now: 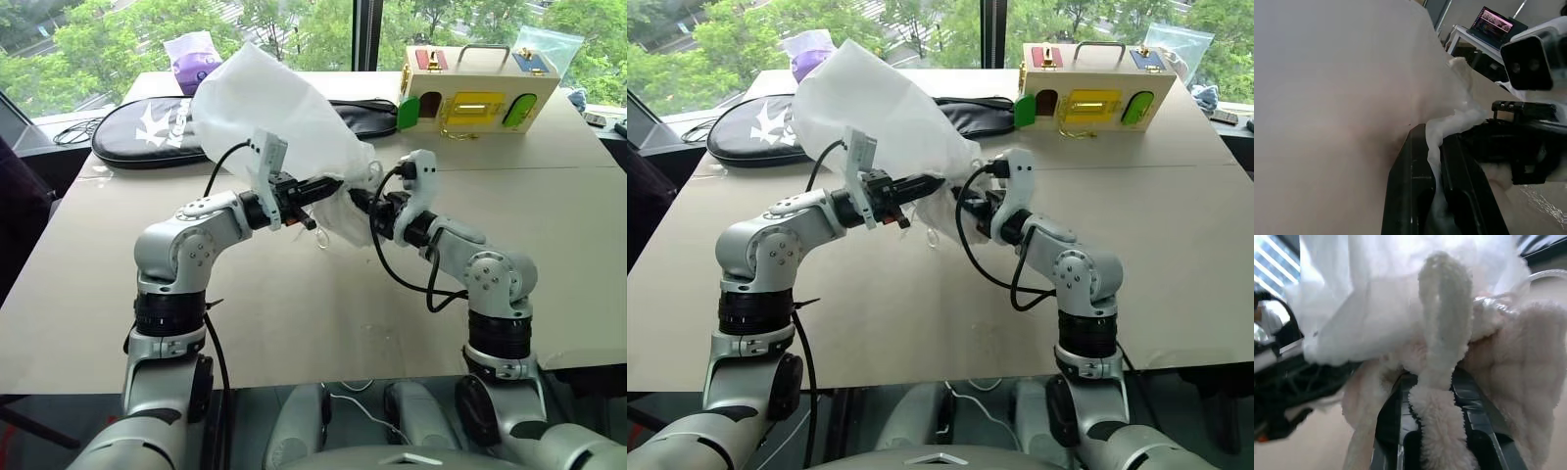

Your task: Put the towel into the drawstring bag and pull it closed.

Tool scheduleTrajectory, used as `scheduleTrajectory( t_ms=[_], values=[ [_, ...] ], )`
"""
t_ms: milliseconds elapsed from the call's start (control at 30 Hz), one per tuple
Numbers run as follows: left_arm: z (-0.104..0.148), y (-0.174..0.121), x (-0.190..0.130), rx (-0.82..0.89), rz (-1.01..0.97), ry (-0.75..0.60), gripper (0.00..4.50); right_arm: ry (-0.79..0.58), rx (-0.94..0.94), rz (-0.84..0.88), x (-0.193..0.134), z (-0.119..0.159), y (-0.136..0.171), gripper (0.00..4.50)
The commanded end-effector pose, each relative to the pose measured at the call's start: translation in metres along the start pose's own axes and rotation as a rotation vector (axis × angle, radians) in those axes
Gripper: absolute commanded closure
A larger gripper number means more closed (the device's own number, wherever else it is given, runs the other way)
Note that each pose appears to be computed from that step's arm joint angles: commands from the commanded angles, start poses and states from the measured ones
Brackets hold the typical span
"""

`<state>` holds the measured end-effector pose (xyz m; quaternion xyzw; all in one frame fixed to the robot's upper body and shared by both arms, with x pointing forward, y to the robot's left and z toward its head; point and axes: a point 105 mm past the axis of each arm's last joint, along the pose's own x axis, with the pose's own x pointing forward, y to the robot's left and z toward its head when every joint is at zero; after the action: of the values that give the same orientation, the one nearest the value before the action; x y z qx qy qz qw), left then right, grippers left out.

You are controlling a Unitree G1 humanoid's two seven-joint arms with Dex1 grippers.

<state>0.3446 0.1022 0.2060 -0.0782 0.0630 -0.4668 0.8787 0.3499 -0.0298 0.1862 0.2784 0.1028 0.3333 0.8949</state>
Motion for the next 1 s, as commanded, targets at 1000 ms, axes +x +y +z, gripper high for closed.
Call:
scheduleTrajectory(
  t_ms=[1000],
  values=[
    [0.017,-0.024,0.028,0.051,-0.272,-0.002,4.5,0.0,-1.042,0.214,-0.032,-0.029,0.013,4.49]
  ],
)
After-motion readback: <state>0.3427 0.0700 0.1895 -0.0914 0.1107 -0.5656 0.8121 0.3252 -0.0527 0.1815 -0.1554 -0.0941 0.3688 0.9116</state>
